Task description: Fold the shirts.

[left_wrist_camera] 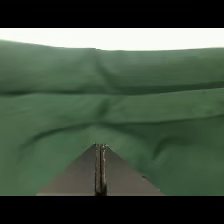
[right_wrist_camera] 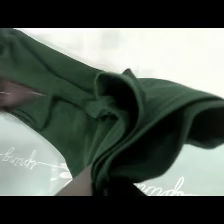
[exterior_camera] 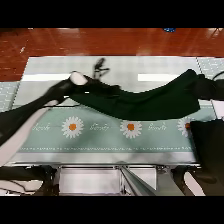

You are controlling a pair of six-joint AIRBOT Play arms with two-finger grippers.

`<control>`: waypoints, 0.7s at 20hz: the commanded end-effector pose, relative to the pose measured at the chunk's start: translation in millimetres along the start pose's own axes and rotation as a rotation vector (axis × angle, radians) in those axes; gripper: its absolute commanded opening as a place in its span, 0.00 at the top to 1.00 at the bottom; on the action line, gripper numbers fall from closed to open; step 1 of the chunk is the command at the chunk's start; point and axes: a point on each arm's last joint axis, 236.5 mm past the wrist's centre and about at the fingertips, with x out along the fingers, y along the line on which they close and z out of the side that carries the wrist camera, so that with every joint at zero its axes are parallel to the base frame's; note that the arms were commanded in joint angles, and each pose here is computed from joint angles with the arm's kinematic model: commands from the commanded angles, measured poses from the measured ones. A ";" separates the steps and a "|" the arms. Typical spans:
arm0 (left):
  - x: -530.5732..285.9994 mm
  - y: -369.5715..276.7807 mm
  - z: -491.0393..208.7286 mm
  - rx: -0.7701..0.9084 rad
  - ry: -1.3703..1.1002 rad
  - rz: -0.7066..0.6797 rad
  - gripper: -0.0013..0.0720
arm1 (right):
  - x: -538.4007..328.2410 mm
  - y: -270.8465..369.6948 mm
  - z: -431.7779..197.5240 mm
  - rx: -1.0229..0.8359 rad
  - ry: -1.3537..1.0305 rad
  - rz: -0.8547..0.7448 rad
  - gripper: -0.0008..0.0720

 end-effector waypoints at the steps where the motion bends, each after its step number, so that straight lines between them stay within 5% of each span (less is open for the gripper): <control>1: 74.3 -54.1 -48.0 0.039 0.183 -0.079 0.96 | -22.8 13.3 -9.7 0.005 -0.045 0.008 0.95; 7: 119.4 -113.4 -109.1 0.133 0.293 -0.137 0.96 | -22.2 20.5 -8.8 0.012 -0.046 0.040 0.95; 14: 11.8 -41.1 8.0 0.110 0.146 -0.046 0.96 | -2.0 42.4 -4.3 0.012 -0.011 0.133 0.95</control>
